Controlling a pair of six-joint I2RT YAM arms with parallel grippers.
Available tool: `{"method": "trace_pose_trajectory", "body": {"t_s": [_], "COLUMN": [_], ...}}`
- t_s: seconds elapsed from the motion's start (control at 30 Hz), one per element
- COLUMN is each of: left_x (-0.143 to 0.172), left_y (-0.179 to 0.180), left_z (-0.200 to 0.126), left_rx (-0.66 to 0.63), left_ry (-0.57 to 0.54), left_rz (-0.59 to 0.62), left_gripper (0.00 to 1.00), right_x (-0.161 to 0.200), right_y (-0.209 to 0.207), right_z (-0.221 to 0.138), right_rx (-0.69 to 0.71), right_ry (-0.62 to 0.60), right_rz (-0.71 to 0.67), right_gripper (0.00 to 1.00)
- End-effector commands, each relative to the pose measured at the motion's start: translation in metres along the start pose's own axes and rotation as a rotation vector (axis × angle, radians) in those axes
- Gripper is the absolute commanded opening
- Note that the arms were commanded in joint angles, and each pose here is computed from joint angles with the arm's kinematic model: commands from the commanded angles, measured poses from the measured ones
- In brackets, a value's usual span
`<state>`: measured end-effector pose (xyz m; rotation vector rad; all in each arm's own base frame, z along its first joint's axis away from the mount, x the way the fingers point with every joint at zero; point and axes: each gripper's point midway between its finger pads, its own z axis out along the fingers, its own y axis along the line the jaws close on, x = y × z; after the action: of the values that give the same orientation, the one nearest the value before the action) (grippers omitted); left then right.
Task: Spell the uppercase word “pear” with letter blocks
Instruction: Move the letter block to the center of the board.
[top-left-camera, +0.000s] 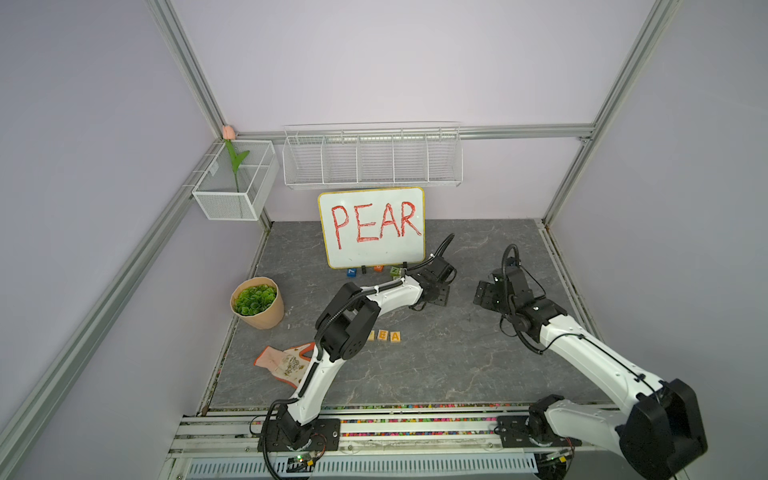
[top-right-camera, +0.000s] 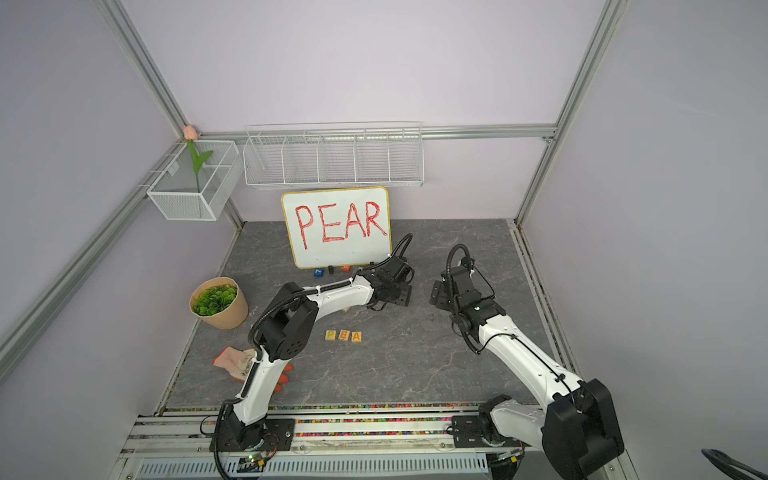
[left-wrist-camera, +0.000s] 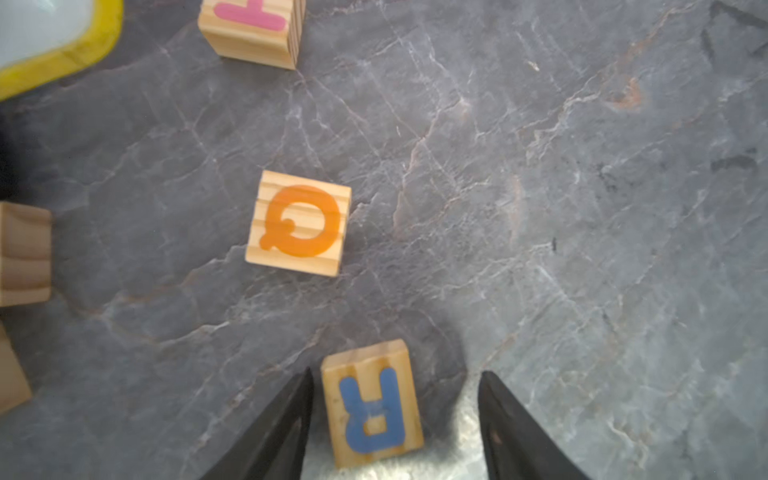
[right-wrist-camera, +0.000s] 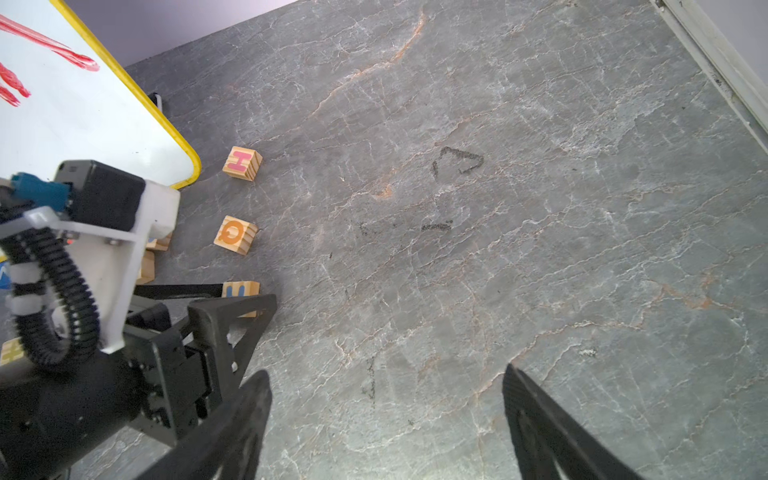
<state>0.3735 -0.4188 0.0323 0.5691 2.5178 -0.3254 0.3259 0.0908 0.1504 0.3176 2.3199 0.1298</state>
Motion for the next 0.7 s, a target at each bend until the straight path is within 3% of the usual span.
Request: {"method": "trace_pose_trajectory", "body": {"t_s": [0.0,0.37,0.67], "left_x": [0.008,0.023,0.054], "left_y": [0.004,0.004,0.004], "left_z": [0.007,-0.004,-0.047], "left_rx": [-0.041,-0.071,0.028], "left_ry": [0.028,0.051,0.080], "left_rz": [0.026,0.142,0.265], "left_gripper": [0.59,0.35,0.30], "right_x": [0.002,0.003,0.006], "right_y": [-0.007,-0.011,-0.015], "right_z": [-0.003,-0.003,-0.005], "right_rx": [0.010,0.018,0.025], "right_ry": [-0.005,-0.009,-0.013], "right_rz": [-0.007,0.019,0.045], "right_gripper": [0.89,0.89,0.89]}}
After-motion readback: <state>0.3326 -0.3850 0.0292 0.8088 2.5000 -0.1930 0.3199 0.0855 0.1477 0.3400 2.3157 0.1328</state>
